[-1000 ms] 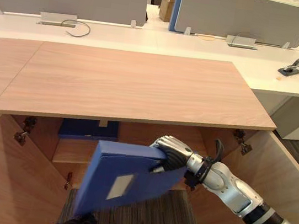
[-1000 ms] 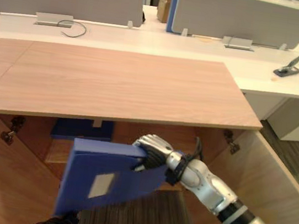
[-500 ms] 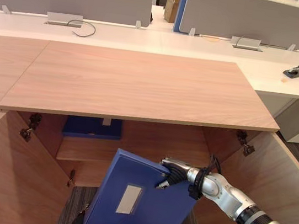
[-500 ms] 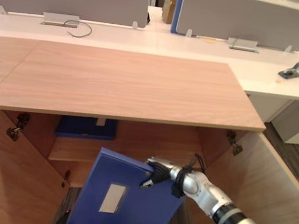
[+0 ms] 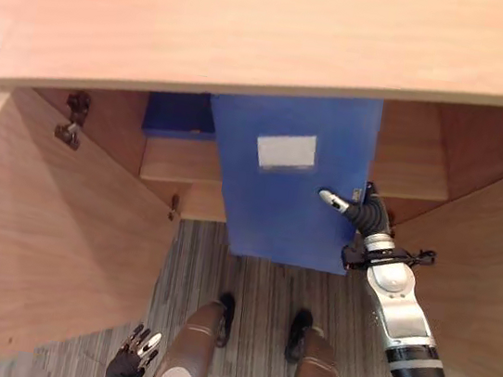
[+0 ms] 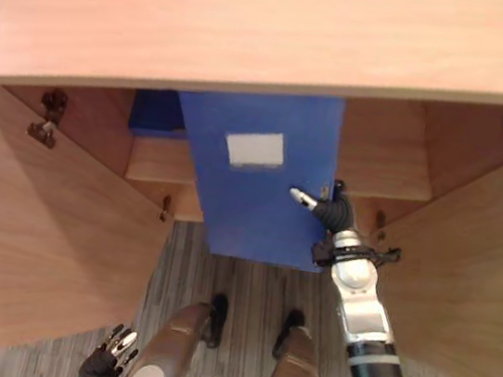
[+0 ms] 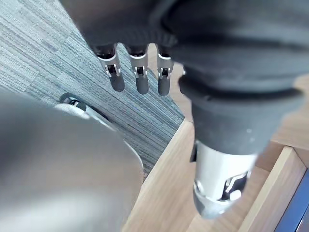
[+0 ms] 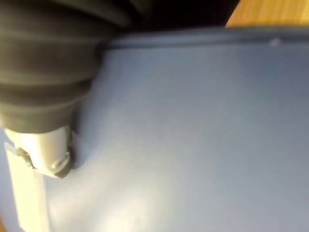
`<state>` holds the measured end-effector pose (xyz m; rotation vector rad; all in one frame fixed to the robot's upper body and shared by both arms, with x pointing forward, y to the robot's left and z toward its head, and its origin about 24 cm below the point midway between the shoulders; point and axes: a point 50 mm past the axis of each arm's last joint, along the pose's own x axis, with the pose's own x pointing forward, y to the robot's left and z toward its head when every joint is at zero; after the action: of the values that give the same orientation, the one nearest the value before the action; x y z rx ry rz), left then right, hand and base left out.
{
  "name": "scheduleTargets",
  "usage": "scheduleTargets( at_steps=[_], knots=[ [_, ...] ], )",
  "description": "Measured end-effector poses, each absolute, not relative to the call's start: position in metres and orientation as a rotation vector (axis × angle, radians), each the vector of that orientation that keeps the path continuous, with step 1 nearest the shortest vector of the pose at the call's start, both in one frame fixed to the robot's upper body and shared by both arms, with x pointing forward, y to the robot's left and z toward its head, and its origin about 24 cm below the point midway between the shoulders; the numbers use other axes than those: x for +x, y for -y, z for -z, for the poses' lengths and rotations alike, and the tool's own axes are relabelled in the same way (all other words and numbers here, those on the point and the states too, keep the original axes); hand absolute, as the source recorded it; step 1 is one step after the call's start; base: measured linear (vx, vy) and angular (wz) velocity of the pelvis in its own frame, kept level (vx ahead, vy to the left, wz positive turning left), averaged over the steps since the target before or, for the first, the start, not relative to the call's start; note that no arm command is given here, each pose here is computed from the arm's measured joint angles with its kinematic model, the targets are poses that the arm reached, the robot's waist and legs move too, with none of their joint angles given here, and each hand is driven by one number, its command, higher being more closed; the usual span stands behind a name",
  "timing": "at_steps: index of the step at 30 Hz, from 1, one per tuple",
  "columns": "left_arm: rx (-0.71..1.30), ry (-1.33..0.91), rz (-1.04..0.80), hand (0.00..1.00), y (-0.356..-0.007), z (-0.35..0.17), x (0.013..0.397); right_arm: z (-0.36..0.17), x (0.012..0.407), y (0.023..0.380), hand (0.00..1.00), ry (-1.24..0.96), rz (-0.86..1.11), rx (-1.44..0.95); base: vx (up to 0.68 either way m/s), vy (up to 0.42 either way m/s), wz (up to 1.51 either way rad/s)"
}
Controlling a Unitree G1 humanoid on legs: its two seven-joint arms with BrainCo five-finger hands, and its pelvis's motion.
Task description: Walk over to the cabinet, pick up the folder, carry it to the office cabinet, place the folder inside the office cabinet, then close the office cabinet door
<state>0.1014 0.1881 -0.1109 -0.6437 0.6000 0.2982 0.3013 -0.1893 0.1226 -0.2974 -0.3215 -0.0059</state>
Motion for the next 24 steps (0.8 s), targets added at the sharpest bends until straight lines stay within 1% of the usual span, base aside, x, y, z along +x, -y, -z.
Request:
scheduleTargets(
  at_steps=[3, 6, 8, 10, 12, 13, 16, 21, 24],
  knots=[
    [-0.659, -0.561, -0.277, 0.00, -0.185, 0.106, 0.110, -0.142, 0.298, 0.197, 1.00, 0.403, 0.082, -0.219, -0.10, 0.003, 0.13],
    [-0.658, -0.527, -0.266, 0.00, -0.186, 0.101, 0.120, -0.154, 0.300, 0.199, 1.00, 0.453, 0.122, -0.032, -0.07, -0.009, 0.00],
    [-0.657, -0.488, -0.248, 0.00, -0.185, 0.095, 0.133, -0.160, 0.304, 0.200, 1.00, 0.474, 0.139, 0.192, -0.08, -0.013, 0.02],
    [-0.654, -0.486, -0.256, 0.00, -0.187, 0.095, 0.134, -0.164, 0.310, 0.200, 1.00, 0.477, 0.125, 0.347, -0.08, -0.015, 0.01],
    [-0.661, -0.488, -0.272, 0.00, -0.187, 0.095, 0.135, -0.175, 0.318, 0.203, 1.00, 0.505, 0.113, 0.577, -0.08, -0.012, 0.00],
    [-0.660, -0.489, -0.274, 0.00, -0.187, 0.095, 0.135, -0.180, 0.321, 0.204, 1.00, 0.515, 0.111, 0.625, -0.06, -0.011, 0.01],
    [-0.663, -0.485, -0.270, 0.00, -0.186, 0.094, 0.139, -0.211, 0.338, 0.211, 1.00, 0.596, 0.098, 0.901, -0.01, -0.003, 0.03],
    [-0.678, -0.481, -0.283, 0.00, -0.184, 0.093, 0.145, -0.275, 0.356, 0.218, 1.00, 0.729, 0.033, 1.161, 0.01, 0.014, 0.08],
    [-0.683, -0.480, -0.291, 0.00, -0.183, 0.093, 0.147, -0.294, 0.358, 0.230, 1.00, 0.775, 0.061, 1.303, 0.02, 0.011, 0.34]
  ],
)
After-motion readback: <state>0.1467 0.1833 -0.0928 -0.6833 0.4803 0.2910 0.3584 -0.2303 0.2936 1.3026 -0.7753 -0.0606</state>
